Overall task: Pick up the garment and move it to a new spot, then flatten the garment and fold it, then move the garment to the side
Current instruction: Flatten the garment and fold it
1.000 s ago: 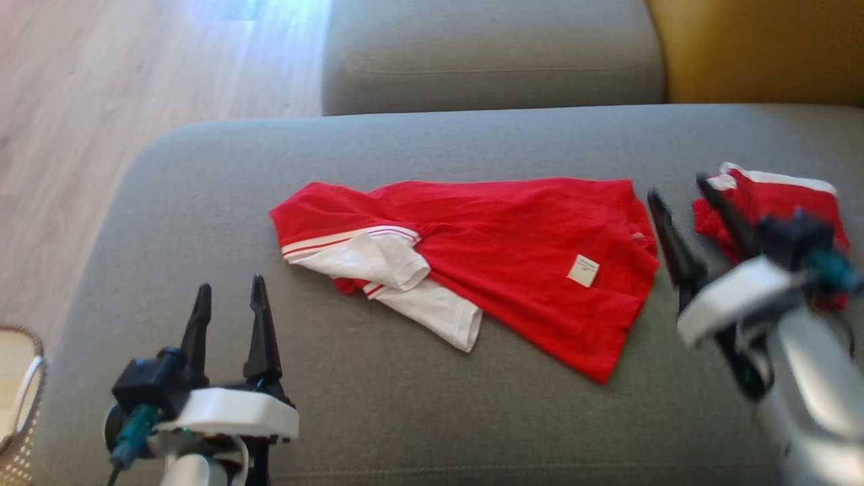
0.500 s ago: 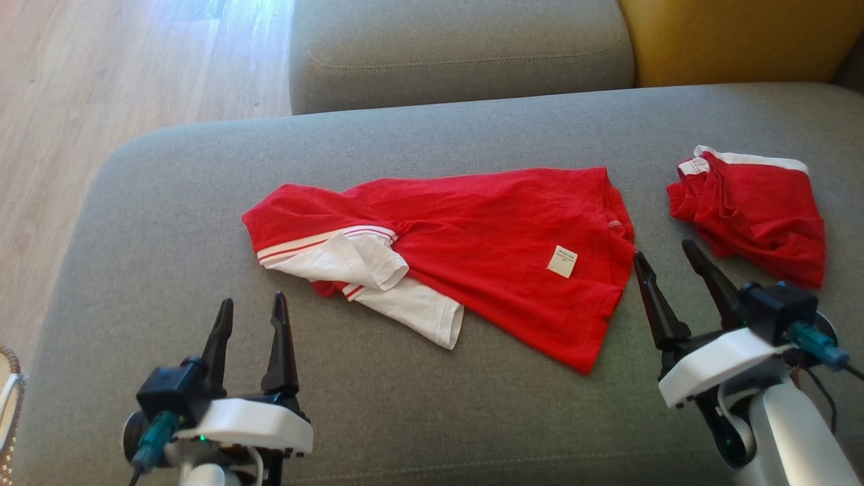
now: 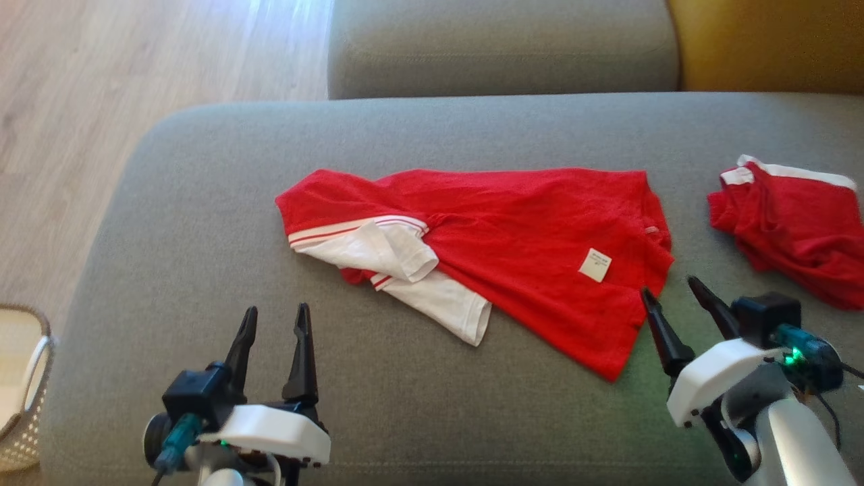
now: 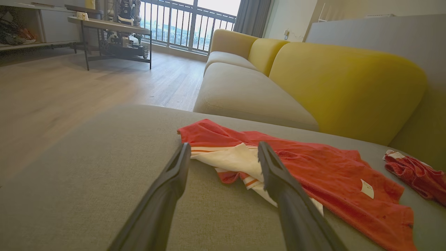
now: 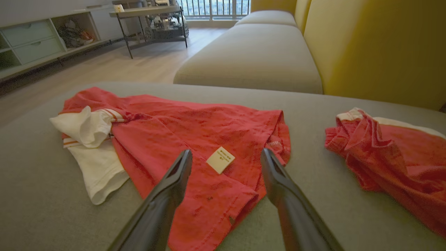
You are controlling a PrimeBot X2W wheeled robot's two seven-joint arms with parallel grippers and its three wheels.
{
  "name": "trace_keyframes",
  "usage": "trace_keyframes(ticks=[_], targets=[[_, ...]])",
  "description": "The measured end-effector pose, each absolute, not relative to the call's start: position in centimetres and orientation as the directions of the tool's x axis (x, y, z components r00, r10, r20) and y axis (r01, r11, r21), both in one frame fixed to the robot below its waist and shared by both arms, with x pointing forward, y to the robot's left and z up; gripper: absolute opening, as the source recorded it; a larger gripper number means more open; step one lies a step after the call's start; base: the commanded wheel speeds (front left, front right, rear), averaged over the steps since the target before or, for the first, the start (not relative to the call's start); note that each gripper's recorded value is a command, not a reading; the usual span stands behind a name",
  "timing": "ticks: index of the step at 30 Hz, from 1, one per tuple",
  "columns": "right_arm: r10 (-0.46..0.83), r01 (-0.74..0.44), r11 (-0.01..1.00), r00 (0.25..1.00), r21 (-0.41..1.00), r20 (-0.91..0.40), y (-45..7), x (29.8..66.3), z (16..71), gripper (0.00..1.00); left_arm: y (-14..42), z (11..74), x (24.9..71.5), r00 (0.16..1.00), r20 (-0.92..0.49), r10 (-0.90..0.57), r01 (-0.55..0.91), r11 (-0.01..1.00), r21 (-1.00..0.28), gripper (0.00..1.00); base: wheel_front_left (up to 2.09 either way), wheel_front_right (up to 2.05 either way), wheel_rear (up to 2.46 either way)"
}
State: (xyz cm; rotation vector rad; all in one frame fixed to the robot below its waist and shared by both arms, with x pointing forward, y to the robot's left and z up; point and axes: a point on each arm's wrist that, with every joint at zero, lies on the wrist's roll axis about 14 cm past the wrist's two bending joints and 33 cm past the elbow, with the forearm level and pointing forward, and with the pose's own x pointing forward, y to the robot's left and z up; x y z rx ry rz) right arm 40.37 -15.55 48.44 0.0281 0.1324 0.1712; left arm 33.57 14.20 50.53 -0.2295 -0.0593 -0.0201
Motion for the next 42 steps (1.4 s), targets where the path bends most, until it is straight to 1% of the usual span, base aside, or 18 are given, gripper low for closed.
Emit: trace_keyframes(ticks=[4,7,11,18,26,36,37,38,42], targets=[[0.121,-0.104,0.991,0.962,0.083,-0.246,-16.5,41.0,45.4,1.0,14.3,49.3,33.7,1.0,0.022,-0.009,0.014,0.974,-0.227,1.0,0.0,0.0,0.0],[0.1,-0.072,0.991,0.957,0.11,-0.273,-16.8,42.4,44.6,1.0,14.4,48.5,34.1,1.0,-0.007,-0.005,0.003,0.974,-0.226,1.0,0.0,0.0,0.0],[0.097,-0.057,0.989,0.946,0.133,-0.309,-16.6,43.9,43.4,1.0,14.3,47.6,34.7,0.999,-0.035,-0.01,0.002,0.976,-0.219,1.0,0.0,0.0,0.0],[0.1,-0.041,0.987,0.911,0.152,-0.399,-16.2,43.6,40.5,1.0,14.4,47.4,35.3,0.999,-0.043,-0.009,0.0,0.978,-0.211,1.0,0.0,0.0,0.0],[0.115,-0.048,0.986,0.892,0.161,-0.437,-15.6,43.1,39.2,1.0,14.3,47.0,35.3,0.998,-0.054,-0.011,0.0,0.978,-0.209,1.0,0.0,0.0,0.0],[0.132,-0.064,0.983,0.893,0.17,-0.431,-14.7,44.4,38.8,1.0,14.6,46.6,35.8,0.998,-0.068,-0.008,-0.005,0.982,-0.191,1.0,0.0,0.0,0.0],[0.136,-0.066,0.983,0.889,0.171,-0.437,-14.5,44.4,38.5,0.45,14.6,46.5,35.8,0.998,-0.069,-0.006,-0.007,0.982,-0.191,1.0,0.0,0.0,0.0],[0.139,-0.068,0.983,0.886,0.173,-0.441,-14.4,44.5,38.4,0.0,14.7,46.5,35.8,0.998,-0.07,-0.005,-0.009,0.982,-0.19,1.0,0.0,0.0,0.0],[0.157,-0.09,0.981,0.887,0.172,-0.435,-13.7,44.7,38.6,0.0,14.8,46.9,36.0,0.998,-0.058,-0.002,-0.009,0.982,-0.187,1.0,0.0,0.0,0.0]])
